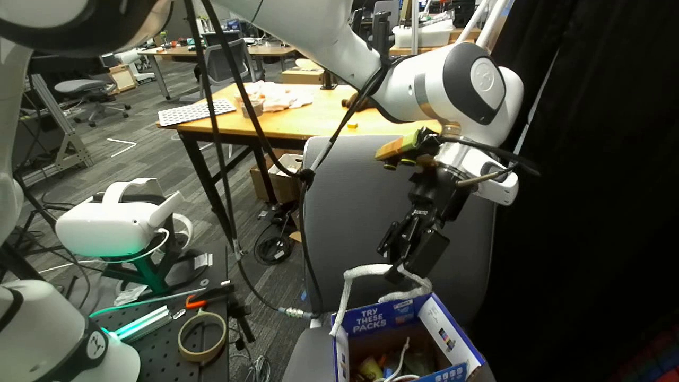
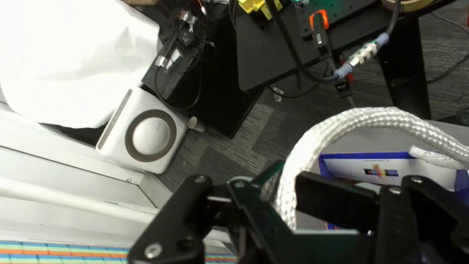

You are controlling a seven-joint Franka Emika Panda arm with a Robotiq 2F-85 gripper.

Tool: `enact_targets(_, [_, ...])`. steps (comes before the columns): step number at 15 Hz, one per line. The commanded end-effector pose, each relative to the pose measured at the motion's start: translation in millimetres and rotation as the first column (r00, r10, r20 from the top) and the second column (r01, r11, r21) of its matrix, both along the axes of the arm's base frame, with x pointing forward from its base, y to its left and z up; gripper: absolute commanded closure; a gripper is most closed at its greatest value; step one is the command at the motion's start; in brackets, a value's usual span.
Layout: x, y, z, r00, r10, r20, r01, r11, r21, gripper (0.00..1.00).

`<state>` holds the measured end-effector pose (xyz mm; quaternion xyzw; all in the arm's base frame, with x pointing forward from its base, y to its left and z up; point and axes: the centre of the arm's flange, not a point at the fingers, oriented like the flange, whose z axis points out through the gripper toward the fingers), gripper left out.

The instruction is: Put the string on the headrest in the blue box

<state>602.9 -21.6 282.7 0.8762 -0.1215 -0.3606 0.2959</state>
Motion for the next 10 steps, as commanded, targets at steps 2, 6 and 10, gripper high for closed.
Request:
enact_targets(2, [23.3,-9.7,11.0,0.995,0.002,-0.103,-0.015,0.992,-0.128,0.93])
enact_targets(6, [29.5,-11.3,15.5,0.998,-0.009,-0.068,-0.002,0.987,-0.162,0.92])
enact_targets(10, [14.1,-25.8,102.8,0.995,-0.044,0.09,0.067,0.96,-0.273,0.92])
